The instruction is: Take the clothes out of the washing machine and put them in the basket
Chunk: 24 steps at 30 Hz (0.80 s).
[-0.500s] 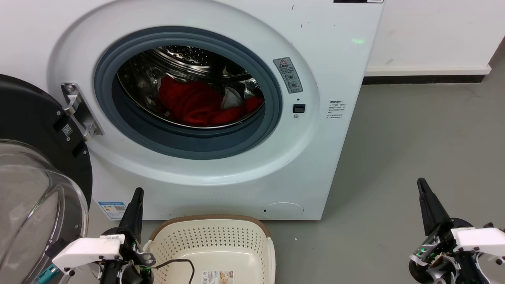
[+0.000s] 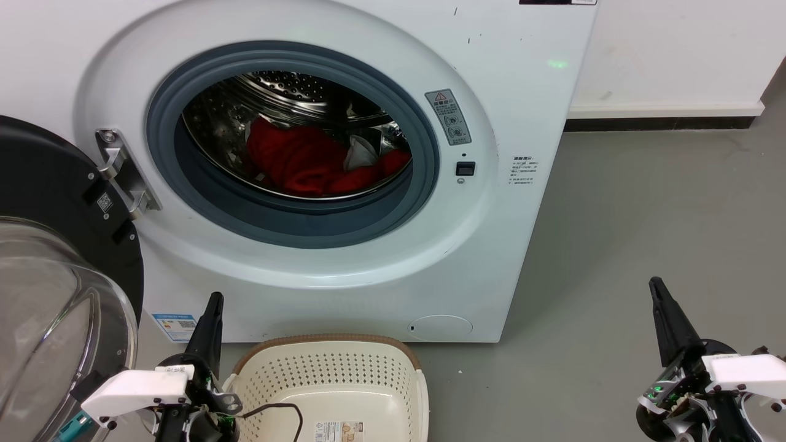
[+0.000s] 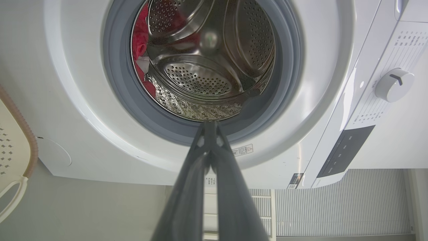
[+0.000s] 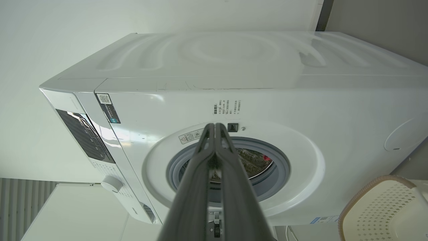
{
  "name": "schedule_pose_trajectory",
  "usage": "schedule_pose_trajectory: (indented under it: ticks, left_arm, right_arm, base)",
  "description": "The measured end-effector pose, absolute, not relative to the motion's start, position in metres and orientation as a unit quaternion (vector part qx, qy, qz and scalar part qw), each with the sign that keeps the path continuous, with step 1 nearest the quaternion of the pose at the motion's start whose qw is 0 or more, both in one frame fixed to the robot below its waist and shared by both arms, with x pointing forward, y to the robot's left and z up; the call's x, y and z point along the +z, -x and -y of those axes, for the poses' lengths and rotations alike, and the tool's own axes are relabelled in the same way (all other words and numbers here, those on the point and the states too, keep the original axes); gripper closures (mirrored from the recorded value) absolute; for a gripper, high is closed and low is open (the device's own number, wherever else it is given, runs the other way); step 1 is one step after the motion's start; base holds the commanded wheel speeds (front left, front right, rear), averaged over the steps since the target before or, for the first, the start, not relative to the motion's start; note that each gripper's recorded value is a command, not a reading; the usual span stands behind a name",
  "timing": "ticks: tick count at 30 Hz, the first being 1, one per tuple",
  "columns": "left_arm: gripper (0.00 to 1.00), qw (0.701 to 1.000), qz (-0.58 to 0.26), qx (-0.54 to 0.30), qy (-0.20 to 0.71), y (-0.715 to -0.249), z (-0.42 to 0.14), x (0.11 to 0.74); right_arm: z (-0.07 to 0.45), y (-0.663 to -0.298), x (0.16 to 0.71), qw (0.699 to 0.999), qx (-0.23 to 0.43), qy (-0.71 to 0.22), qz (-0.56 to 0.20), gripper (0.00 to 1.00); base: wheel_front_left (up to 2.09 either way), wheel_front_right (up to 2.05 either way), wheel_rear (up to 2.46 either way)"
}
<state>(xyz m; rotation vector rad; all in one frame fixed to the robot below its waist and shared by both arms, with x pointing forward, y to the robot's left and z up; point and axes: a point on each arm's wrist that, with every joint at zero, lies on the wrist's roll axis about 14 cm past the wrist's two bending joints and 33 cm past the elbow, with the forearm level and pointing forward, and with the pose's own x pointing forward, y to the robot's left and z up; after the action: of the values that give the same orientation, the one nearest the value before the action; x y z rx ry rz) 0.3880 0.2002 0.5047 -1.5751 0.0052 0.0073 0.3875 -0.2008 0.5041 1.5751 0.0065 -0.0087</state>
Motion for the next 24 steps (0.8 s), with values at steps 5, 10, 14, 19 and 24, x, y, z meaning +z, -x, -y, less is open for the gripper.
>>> schedule_pose_trajectory:
  ticks: [5, 10, 14, 19, 24]
  left_arm:
    - [1.0, 0.706, -0.002, 0.003, 0.709, -0.388, -0.2, 0.505]
    - [0.0, 0.704, -0.013, 0.014, 0.71, -0.384, -0.2, 0.495]
    - [0.0, 0.703, -0.026, 0.028, 0.71, -0.378, -0.197, 0.482]
    - [0.0, 0.71, -0.024, 0.023, 0.704, -0.379, -0.192, 0.485]
    - [0.0, 0.729, -0.016, 0.019, 0.684, -0.381, -0.191, 0.491]
  right_arm:
    - [0.201, -0.387, 0.504, 0.706, -0.004, -0.709, -0.003, 1.0]
    - [0.201, -0.384, 0.495, 0.704, -0.014, -0.709, -0.012, 0.0]
    - [0.201, -0.377, 0.483, 0.704, -0.029, -0.709, -0.022, 0.0]
    - [0.199, -0.378, 0.487, 0.714, -0.027, -0.7, -0.016, 0.0]
    - [0.2, -0.377, 0.489, 0.739, -0.03, -0.672, -0.011, 0.0]
  base:
    - [0.0, 0.0, 0.0]
    - [0.0, 0.0, 0.0]
    - [0.0, 0.0, 0.0]
    - [0.0, 0.0, 0.0]
    - [0.0, 0.0, 0.0]
